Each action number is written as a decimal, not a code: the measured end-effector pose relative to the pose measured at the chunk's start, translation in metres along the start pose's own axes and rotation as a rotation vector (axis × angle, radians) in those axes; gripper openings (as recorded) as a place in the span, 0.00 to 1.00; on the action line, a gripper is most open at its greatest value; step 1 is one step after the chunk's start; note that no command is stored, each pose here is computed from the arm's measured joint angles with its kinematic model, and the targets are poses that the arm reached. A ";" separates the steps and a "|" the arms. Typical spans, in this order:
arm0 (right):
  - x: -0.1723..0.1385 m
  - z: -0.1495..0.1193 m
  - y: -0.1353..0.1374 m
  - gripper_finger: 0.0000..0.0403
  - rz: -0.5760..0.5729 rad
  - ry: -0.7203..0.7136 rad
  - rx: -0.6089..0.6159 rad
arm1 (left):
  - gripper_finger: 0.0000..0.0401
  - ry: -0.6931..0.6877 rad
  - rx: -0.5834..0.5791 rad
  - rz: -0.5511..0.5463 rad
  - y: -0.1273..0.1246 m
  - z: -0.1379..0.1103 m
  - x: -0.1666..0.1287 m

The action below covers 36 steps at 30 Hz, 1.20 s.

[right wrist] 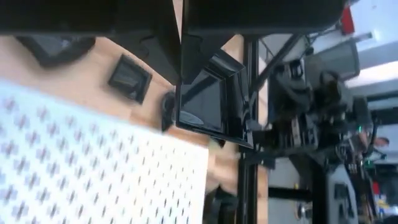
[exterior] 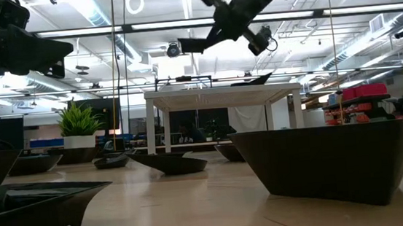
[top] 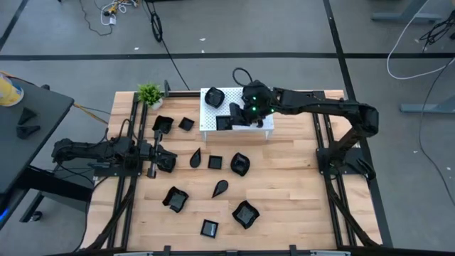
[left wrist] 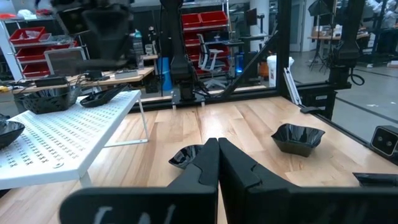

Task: Pick & Place Mini shaped plates
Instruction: Put the square plate on the shelf

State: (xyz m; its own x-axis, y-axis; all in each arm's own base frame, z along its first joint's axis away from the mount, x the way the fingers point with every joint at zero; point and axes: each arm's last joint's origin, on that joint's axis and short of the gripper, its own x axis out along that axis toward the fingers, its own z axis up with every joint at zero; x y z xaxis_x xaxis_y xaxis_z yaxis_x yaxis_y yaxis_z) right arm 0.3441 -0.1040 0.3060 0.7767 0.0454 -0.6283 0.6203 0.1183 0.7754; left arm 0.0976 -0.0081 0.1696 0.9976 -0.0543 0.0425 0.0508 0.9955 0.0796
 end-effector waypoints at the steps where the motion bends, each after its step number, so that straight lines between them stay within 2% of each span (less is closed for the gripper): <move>1: 0.003 0.003 0.000 0.01 -0.003 -0.006 0.009 | 0.01 0.000 0.000 0.000 0.000 0.000 0.000; 7: 0.018 0.014 -0.003 0.01 -0.027 -0.012 0.060 | 0.01 0.000 0.000 0.000 0.000 0.000 0.000; 13: 0.019 0.015 -0.006 0.01 -0.052 -0.045 0.115 | 0.01 0.000 0.000 0.000 0.000 0.000 0.000; 26: 0.002 0.033 0.001 0.01 -0.127 -0.106 0.130 | 0.01 0.000 0.000 0.000 0.000 0.000 0.000; 36: 0.028 0.033 -0.004 0.01 -0.120 -0.036 0.153 | 0.01 0.000 0.000 0.000 0.000 0.000 0.000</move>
State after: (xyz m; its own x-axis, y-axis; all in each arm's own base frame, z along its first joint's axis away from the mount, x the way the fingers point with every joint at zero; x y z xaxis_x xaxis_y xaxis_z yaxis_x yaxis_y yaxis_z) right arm 0.3668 -0.1365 0.2872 0.6977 0.0045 -0.7163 0.7161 -0.0316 0.6973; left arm 0.0976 -0.0081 0.1695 0.9976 -0.0541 0.0421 0.0506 0.9955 0.0796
